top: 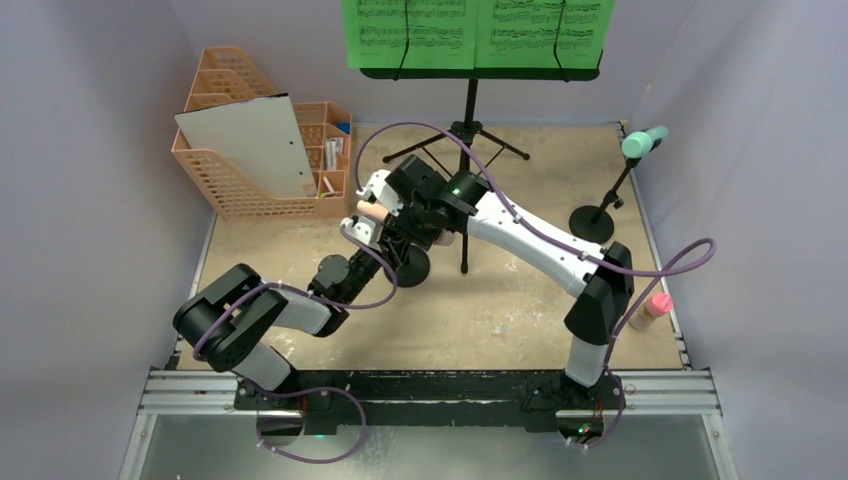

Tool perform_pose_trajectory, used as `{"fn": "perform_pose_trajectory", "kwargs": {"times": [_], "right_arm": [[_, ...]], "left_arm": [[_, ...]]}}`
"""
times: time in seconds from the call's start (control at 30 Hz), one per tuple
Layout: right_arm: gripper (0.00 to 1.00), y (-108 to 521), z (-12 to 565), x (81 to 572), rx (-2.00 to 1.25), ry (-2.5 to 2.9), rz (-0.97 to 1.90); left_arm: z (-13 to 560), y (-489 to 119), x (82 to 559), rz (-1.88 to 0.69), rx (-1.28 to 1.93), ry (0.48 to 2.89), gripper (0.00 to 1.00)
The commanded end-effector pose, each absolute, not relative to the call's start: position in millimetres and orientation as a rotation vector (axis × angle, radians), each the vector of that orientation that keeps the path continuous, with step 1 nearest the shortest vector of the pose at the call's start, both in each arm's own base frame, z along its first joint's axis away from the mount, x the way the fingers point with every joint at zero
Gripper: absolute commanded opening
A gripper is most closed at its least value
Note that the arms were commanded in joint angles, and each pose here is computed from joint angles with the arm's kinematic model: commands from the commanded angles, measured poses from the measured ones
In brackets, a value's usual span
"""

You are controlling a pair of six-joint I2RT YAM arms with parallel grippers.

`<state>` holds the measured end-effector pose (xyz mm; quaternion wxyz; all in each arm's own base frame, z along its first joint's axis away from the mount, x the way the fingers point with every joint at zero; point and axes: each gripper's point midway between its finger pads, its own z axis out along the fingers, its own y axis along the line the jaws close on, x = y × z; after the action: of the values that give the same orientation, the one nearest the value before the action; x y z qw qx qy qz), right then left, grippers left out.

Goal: Pack up the instrument practice props
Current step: Remove the microphone from the microphone stand.

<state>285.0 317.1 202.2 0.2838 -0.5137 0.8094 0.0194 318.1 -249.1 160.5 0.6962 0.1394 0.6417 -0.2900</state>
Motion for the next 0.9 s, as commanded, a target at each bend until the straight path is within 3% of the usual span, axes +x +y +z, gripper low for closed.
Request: {"fn": "perform_pose_trajectory", "kwargs": {"times": [0.0, 0.87], "right_arm": [[0.00, 301.6, 219.8, 264.7, -1.333, 2.172, 0.083], [0.00, 256.1, 215.5, 232.6, -1.284, 2.190, 0.087]], "left_arm": [[160.2, -233.0, 330.1, -0.546, 0.246, 1.456, 0.00], [139.7, -214.6, 339.8, -0.441, 0.163, 1.535, 0.00]]}}
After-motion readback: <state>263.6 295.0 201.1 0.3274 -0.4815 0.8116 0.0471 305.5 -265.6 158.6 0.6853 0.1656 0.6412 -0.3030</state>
